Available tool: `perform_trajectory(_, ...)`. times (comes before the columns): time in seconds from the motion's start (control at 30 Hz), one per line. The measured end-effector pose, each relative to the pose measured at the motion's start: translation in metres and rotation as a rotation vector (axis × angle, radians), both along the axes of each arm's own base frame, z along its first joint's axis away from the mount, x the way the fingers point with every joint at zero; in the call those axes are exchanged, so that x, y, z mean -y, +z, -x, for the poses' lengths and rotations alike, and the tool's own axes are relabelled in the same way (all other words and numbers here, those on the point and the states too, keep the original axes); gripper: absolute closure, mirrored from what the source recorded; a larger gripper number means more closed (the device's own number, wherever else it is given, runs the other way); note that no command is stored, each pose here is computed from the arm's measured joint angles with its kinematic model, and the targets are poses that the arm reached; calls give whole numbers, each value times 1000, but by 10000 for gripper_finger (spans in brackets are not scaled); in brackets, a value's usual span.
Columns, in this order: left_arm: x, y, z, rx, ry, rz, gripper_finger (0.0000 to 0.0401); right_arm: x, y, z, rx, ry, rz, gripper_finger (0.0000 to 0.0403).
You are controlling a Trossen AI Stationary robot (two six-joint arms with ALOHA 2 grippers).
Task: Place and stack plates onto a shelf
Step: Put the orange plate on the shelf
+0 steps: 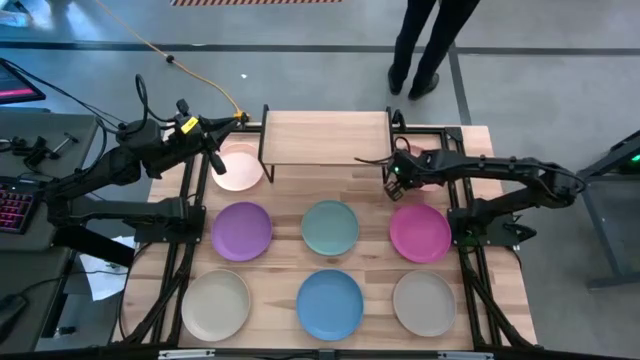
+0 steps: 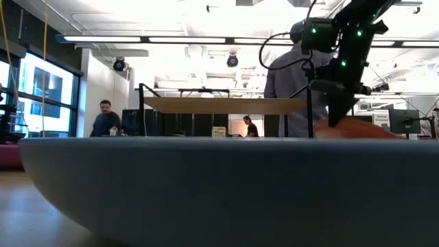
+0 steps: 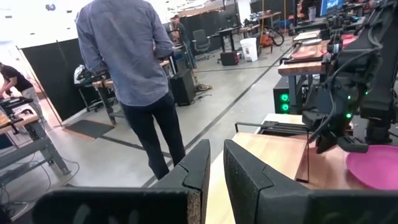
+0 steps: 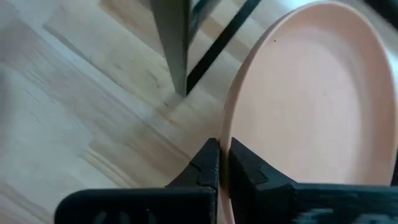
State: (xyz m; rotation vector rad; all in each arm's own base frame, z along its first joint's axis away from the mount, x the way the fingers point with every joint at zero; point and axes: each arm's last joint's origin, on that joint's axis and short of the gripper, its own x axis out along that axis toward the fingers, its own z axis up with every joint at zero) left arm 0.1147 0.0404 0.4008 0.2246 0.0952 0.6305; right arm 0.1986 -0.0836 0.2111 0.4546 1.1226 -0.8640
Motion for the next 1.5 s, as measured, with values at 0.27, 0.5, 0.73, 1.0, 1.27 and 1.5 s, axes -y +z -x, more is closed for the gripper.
perform_trajectory(0.27,0,0,0,1,1,0,366,0,31,5,-117,-21,25,403)
perform_trajectory(0.5,0,0,0,0,3,-2,366,1,71,7,-149,-58,89,403)
perform_trajectory(0.73,0,0,0,0,3,-2,366,4,122,7,-105,-25,206,403)
perform_trajectory(1.0,0,0,0,0,3,-2,366,7,180,1,8,154,389,403)
perform_trajectory(1.27,0,0,0,-1,2,-1,366,15,219,-20,45,349,565,403)
perform_trajectory(1.5,0,0,0,0,2,1,366,27,227,-58,19,540,567,403)
